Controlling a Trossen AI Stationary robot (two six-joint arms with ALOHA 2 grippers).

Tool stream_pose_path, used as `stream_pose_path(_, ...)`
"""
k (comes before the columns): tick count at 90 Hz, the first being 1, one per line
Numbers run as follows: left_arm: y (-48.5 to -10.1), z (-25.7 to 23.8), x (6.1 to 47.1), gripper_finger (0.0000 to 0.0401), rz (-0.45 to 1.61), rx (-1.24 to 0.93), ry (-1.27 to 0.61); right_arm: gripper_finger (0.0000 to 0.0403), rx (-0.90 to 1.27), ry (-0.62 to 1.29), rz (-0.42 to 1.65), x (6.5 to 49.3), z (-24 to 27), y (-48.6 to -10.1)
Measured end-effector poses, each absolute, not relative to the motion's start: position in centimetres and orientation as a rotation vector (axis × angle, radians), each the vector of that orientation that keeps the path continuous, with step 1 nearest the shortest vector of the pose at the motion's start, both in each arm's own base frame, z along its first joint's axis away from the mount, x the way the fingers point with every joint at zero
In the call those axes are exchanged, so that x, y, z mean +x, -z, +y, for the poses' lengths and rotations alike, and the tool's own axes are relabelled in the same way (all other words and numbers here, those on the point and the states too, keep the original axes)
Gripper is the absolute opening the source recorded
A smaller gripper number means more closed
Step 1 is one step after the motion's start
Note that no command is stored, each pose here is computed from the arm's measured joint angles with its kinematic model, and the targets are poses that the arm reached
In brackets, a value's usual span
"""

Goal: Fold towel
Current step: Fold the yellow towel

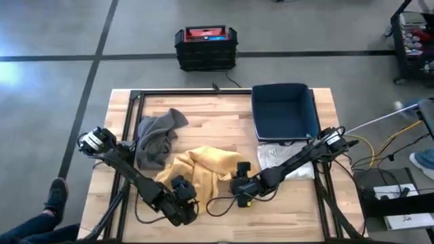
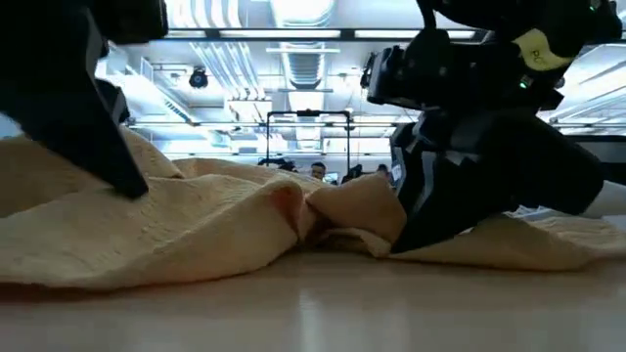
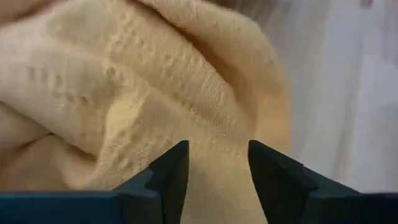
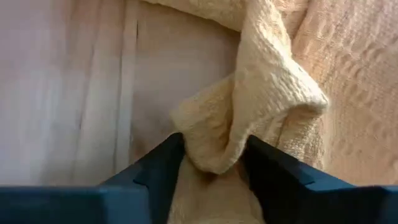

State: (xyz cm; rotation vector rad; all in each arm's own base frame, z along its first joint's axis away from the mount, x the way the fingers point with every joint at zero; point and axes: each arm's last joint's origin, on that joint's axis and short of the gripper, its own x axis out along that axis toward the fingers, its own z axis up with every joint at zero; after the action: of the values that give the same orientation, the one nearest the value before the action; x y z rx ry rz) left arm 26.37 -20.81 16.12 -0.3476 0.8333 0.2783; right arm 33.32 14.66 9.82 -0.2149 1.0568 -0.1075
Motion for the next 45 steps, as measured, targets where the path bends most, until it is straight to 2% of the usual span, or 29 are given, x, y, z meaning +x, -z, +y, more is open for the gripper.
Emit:
stream_pose_path(17,-14.2,-20.7,27.5,0.0102,0.837,-0.347,-0.305,0.0054,-0.226,0.102,1.057,33.4,14.7,-9.9)
stream_pose_path(27,-13.3,-20.5,28.1,0.0088,0.832,-0.355,-0.319,0.0015,-0.22,0.105,1.056,33.4,14.7,-9.9)
stream_pose_path(36,-12.8,-20.2,28.6,0.0086,0.824,-0.369,-0.33,0.0007,-0.204,0.117,1.054,33.4,14.7,-9.9)
stream_pose_path(45,-12.7,-19.8,29.1,0.0107,0.812,-0.383,-0.34,0.0027,-0.187,0.127,1.051,33.4,14.7,-9.9)
